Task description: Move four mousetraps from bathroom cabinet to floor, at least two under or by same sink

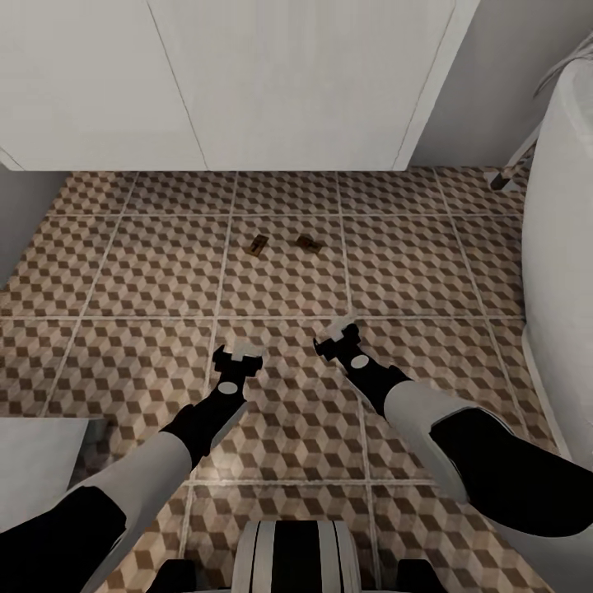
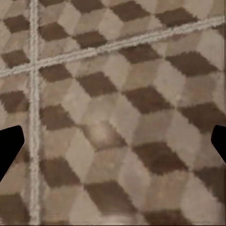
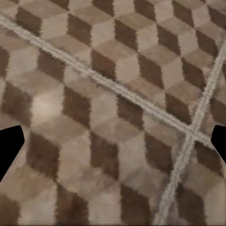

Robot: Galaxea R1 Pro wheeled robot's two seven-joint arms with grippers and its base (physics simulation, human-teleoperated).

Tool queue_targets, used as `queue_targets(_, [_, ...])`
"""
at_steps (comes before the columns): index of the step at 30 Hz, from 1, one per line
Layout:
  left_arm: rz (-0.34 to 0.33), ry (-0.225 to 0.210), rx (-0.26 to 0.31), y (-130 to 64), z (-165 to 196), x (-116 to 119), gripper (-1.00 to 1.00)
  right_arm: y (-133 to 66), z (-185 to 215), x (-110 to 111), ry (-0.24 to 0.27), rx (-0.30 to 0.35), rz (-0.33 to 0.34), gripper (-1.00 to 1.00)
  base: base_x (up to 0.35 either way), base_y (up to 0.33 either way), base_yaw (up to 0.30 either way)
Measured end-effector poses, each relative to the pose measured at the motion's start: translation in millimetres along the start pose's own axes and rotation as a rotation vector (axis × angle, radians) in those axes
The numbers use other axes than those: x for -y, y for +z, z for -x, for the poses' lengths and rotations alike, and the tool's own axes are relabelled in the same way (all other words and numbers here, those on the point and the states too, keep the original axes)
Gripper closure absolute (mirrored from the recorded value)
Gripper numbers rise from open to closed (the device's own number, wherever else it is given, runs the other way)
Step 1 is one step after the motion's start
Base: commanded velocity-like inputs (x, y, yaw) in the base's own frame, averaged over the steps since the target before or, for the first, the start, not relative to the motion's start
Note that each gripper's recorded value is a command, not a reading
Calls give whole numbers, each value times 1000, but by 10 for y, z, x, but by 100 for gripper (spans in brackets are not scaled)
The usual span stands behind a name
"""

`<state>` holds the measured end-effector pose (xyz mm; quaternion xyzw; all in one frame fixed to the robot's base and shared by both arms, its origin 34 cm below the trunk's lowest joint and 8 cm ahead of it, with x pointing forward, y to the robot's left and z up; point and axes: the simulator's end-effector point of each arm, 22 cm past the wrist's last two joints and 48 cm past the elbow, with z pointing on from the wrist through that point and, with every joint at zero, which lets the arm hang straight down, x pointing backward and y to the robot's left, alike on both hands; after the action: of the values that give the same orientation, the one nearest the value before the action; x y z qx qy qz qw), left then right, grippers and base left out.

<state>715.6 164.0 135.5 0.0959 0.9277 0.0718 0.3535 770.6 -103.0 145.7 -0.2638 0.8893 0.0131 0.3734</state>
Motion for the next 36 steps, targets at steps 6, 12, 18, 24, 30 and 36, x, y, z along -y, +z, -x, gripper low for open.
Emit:
queue_targets(6, [-3, 5, -30, -155, -230, 11, -100, -135, -81, -40, 6, 13, 2, -100, 0, 0, 0])
queue_targets(12, [2, 13, -50, -265, -359, -32, -100, -271, -227, -30, 7, 2, -2, -100, 0, 0, 0])
queue_targets(18, [12, 18, -62, -322, -497, -87, -100, -372, -438, -45, 9, -23, -2, -100, 0, 0, 0])
queue_targets(24, [16, 20, -69, -335, -579, -104, -100, -425, -582, -53, 14, -20, -2, -100, 0, 0, 0])
queue_targets(30, [21, 18, -50, -378, -457, -132, -100, -512, -583, 24, 11, -12, -13, -100, 0, 0, 0])
queue_targets(36, [25, 15, -25, -431, -291, -164, -100, -593, -513, 103, 6, 0, -26, -100, 0, 0, 0])
